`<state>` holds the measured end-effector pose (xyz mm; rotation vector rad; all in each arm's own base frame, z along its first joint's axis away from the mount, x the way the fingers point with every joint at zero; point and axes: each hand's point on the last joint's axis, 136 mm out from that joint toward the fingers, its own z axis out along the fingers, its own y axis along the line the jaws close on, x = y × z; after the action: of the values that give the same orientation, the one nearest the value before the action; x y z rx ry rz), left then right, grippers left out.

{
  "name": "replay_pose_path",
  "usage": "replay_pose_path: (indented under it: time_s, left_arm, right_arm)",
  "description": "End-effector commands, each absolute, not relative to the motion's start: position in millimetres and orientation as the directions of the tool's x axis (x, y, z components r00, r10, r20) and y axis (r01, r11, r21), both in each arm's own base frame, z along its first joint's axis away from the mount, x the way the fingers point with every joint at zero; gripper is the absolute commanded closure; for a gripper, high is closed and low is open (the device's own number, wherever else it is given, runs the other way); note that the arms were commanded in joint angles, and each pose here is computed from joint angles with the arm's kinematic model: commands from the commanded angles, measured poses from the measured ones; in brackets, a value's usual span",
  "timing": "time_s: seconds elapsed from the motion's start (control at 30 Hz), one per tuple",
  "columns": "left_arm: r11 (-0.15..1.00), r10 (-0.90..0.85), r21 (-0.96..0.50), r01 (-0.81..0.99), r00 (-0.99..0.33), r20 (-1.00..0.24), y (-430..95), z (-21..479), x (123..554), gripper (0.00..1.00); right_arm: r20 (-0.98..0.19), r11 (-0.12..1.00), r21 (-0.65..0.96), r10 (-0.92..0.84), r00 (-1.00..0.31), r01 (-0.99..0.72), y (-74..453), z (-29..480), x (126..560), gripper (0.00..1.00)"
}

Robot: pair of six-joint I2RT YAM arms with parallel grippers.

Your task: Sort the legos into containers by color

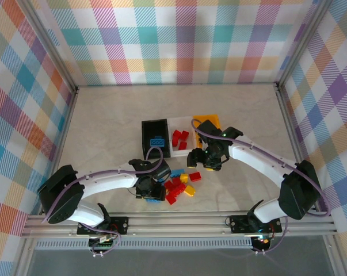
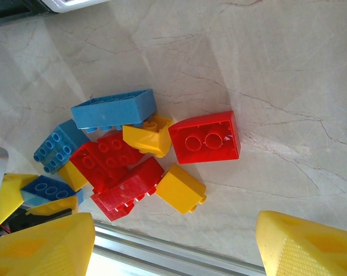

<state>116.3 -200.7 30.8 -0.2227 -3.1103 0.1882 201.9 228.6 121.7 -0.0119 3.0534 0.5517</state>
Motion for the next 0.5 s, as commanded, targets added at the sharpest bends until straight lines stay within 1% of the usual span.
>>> replay_pose_path:
  time_s: [0.0,0.2,0.37,0.47]
  left_arm:
    - [0.980,0.163,-0.114,0.164,-0.986,-0.022,-195.7,52.0,113.8,0.37]
    - [0.977,0.141,-0.152,0.153,-0.986,-0.089,-192.7,90.4,121.5,0.37]
    - [0.969,0.132,-0.188,0.159,-0.980,-0.150,-200.0,129.9,144.6,0.37]
    - [0.963,0.132,-0.213,0.166,-0.977,-0.166,-207.5,147.0,160.7,0.37]
  right_arm:
    - [-0.027,0.933,0.360,0.015,-1.000,0.004,231.6,120.5,202.1,0.26]
    - [-0.030,0.935,0.354,0.012,-0.999,0.000,230.1,120.3,201.9,0.26]
    - [-0.033,0.937,0.350,0.013,-0.999,0.000,226.9,122.0,199.4,0.26]
    - [-0.046,0.941,0.338,0.009,-0.999,-0.007,221.1,124.4,197.0,0.26]
